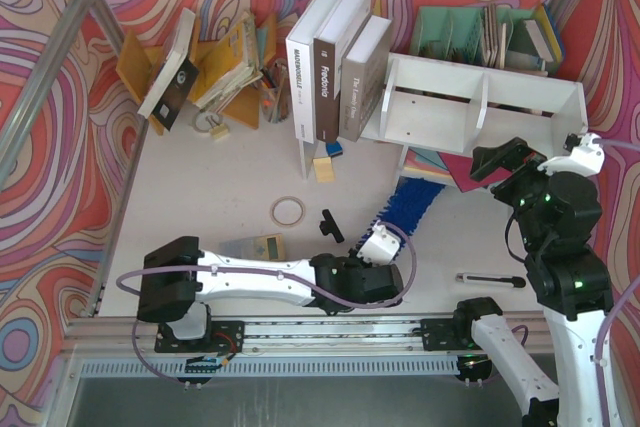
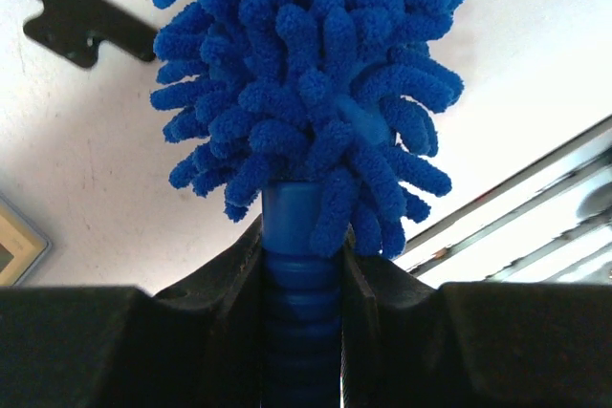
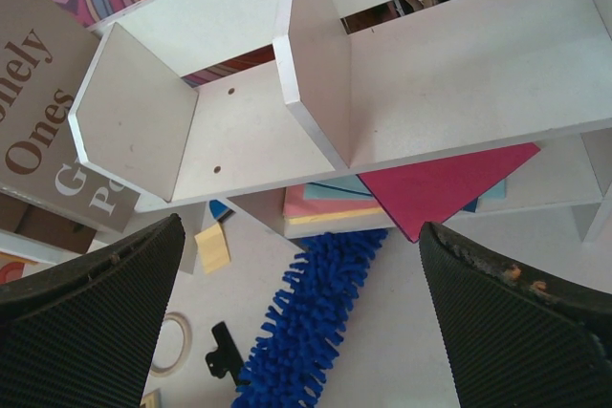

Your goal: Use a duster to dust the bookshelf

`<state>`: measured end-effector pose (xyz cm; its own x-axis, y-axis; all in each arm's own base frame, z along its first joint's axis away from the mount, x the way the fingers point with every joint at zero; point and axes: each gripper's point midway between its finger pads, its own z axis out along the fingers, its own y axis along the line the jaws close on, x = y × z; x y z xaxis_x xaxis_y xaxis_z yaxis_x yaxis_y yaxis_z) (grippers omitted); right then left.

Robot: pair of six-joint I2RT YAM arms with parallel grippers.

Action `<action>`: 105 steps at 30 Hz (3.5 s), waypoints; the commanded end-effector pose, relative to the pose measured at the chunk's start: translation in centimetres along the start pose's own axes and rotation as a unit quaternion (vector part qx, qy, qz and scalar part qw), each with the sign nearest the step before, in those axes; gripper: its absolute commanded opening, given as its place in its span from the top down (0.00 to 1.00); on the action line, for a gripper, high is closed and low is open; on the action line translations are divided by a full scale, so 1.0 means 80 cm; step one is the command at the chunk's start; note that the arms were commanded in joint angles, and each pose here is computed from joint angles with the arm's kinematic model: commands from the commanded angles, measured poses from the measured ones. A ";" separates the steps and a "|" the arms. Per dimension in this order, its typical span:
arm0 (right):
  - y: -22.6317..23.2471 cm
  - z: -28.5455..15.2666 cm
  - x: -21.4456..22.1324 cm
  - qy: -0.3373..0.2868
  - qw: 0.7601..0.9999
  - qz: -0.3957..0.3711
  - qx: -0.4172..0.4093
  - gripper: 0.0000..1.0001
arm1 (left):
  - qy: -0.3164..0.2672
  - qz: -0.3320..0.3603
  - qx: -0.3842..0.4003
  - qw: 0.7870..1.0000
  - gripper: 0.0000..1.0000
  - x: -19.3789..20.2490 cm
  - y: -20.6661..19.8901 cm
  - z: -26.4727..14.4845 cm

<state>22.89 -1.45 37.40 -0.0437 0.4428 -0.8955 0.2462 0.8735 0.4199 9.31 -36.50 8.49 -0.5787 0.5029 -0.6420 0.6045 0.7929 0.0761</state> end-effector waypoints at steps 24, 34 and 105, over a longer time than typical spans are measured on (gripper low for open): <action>0.004 0.000 -0.003 -0.005 1.000 -0.001 -0.008 0.01 | -0.023 0.005 0.013 1.000 1.00 -0.029 -0.007 -0.003; 0.004 0.001 -0.002 -0.005 1.000 0.001 -0.007 0.01 | -0.076 0.048 0.071 0.993 1.00 -0.089 -0.065 -0.045; -0.003 0.003 0.007 -0.001 1.000 -0.006 0.000 0.01 | -0.035 0.016 0.071 0.997 1.00 -0.023 -0.002 -0.057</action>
<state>22.87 -1.35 36.75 -0.0557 0.4427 -0.8950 0.2452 0.8750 0.4175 7.40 -38.39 10.79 -0.4935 0.5788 -0.6492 0.7497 0.6615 0.0199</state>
